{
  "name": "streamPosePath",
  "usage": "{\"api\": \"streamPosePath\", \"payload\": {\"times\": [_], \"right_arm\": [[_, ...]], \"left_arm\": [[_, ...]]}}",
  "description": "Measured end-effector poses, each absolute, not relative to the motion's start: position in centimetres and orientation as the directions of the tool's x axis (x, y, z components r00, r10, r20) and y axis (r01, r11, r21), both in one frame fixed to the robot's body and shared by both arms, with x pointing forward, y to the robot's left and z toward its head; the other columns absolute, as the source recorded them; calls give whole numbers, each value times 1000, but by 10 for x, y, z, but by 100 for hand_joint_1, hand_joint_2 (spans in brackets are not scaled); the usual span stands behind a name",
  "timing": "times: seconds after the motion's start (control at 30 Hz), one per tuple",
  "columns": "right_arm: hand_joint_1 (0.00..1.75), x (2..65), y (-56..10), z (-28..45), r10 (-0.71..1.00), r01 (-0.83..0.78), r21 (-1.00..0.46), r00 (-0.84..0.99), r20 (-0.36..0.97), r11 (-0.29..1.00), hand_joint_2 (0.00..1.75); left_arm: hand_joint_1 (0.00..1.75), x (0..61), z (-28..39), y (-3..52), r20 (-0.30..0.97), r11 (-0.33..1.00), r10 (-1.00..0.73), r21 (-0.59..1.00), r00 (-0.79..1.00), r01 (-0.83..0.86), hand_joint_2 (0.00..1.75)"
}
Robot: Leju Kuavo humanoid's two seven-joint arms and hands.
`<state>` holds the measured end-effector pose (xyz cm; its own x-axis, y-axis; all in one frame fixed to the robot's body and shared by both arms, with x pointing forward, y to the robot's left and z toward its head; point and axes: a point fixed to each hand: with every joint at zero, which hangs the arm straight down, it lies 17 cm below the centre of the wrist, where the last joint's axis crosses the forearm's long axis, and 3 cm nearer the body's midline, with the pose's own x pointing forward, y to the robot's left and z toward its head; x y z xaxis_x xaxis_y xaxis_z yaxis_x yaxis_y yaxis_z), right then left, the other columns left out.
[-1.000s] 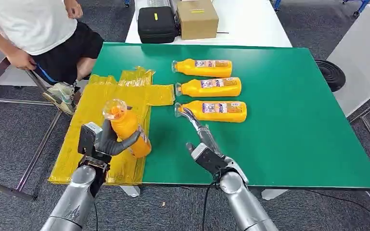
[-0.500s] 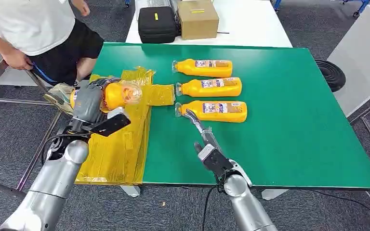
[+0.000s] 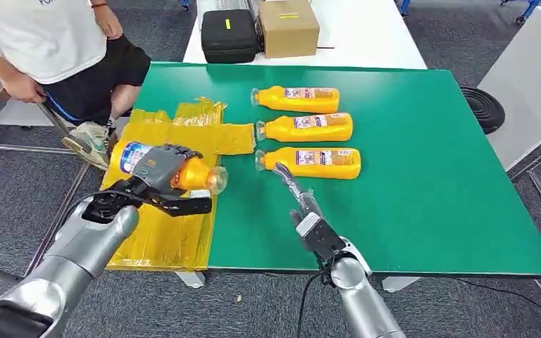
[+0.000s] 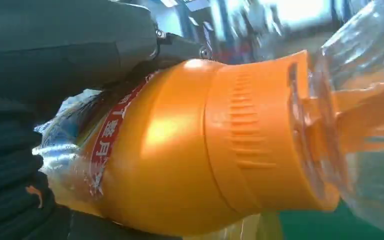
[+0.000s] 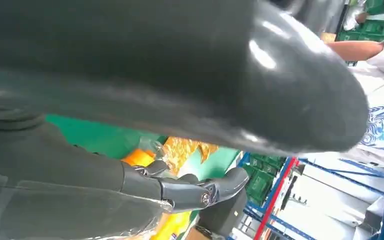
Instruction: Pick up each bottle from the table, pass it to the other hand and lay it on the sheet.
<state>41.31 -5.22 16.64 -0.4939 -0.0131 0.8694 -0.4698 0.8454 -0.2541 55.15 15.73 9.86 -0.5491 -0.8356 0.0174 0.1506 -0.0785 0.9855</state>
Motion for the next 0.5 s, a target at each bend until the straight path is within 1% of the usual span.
{"api": "streamPosePath", "payload": {"times": [0.13,0.4,0.5], "right_arm": [[0,412,-53,162,-20,-474,-245,-488,873,846,0],[0,418,-51,158,-37,-487,-226,-473,880,844,0],[0,423,-50,158,-36,-488,-225,-469,882,843,0]], "left_arm": [[175,549,65,174,-10,-181,-833,950,-553,256,175],[175,542,18,212,-27,-231,-887,890,-461,393,175],[175,543,15,219,-33,-236,-895,881,-445,410,175]]}}
